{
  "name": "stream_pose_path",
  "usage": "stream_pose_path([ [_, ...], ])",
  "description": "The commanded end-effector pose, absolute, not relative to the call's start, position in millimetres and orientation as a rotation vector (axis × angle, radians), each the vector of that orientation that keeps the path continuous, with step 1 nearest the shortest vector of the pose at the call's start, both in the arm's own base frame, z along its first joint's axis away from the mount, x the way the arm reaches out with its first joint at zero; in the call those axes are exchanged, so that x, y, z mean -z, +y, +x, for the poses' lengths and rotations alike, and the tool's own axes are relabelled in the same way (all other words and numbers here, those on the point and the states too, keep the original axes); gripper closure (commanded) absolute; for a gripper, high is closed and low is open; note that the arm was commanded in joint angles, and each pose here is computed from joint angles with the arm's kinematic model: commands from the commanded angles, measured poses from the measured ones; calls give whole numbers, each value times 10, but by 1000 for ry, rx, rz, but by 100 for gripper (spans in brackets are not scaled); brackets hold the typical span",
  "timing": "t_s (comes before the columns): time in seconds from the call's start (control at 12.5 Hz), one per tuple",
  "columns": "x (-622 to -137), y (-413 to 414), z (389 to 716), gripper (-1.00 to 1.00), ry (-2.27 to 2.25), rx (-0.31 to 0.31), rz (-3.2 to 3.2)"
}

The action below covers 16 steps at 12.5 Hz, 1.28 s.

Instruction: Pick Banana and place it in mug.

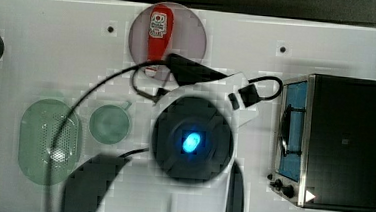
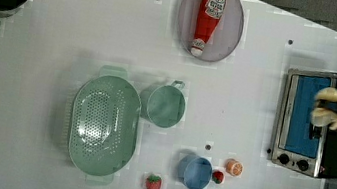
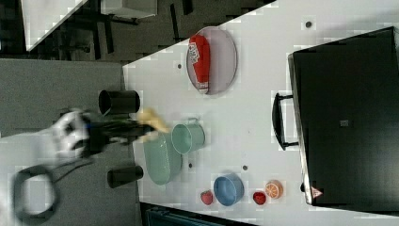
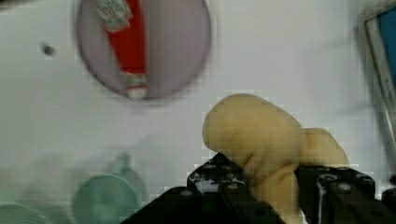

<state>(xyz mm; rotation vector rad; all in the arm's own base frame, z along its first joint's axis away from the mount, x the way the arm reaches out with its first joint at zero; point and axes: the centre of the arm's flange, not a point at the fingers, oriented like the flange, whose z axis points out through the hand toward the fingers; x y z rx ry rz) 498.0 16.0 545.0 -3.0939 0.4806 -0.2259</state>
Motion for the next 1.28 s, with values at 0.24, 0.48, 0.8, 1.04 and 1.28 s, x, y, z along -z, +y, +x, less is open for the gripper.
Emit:
stream_pose_path([
  [0.24, -4723, 1708, 4631, 37, 760, -145, -3026],
  [0.48, -4227, 2323, 4587, 37, 967, -175, -2991],
  [0.8, -3579, 2376, 4580, 37, 1027, -131, -2949],
  [1.04, -3066, 2273, 4491, 36, 1036, -144, -2948],
  [1.28, -2858, 2309, 4481, -32, 1021, -127, -2926],
])
